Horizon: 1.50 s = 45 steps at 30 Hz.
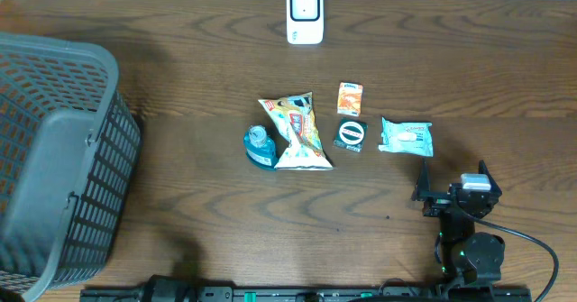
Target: Scan the item barcode
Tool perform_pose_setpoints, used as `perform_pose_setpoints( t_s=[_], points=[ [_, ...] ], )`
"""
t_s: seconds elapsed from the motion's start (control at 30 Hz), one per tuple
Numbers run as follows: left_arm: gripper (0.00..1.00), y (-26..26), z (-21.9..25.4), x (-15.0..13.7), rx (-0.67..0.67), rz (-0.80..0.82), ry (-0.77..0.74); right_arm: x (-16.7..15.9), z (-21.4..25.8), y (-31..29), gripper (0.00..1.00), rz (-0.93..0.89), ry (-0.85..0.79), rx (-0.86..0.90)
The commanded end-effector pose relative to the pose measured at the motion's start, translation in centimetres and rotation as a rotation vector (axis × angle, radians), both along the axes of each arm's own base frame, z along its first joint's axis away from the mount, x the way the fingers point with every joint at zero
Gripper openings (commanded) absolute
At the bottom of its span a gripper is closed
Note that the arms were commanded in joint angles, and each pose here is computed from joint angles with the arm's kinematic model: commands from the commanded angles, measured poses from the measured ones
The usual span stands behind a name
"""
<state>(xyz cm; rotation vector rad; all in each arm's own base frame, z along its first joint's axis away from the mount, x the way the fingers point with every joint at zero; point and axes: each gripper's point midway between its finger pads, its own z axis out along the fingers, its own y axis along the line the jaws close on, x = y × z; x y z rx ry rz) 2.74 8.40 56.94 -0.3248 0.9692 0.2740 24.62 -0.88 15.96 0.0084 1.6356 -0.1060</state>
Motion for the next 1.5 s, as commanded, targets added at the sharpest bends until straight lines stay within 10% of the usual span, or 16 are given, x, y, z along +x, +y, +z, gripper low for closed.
perform_pose_setpoints(
  t_s=[0.0, 0.63, 1.47],
  points=[
    [0.98, 0.2, -0.3, -0.9, -0.016, 0.027, -0.022, 0.0, 0.0, 0.2, 0.99, 0.008, -0.001, -0.009],
    [0.98, 0.0, -3.3, -6.4, -0.261, -0.073, -0.287, 0.0, 0.0, 0.2, 0.99, 0.008, -0.001, -0.009],
    [0.98, -0.9, -8.1, -0.2, -0.508, -0.280, -0.318, 0.0, -0.1, 0.1, 0.99, 0.005, 0.002, -0.013]
  ],
)
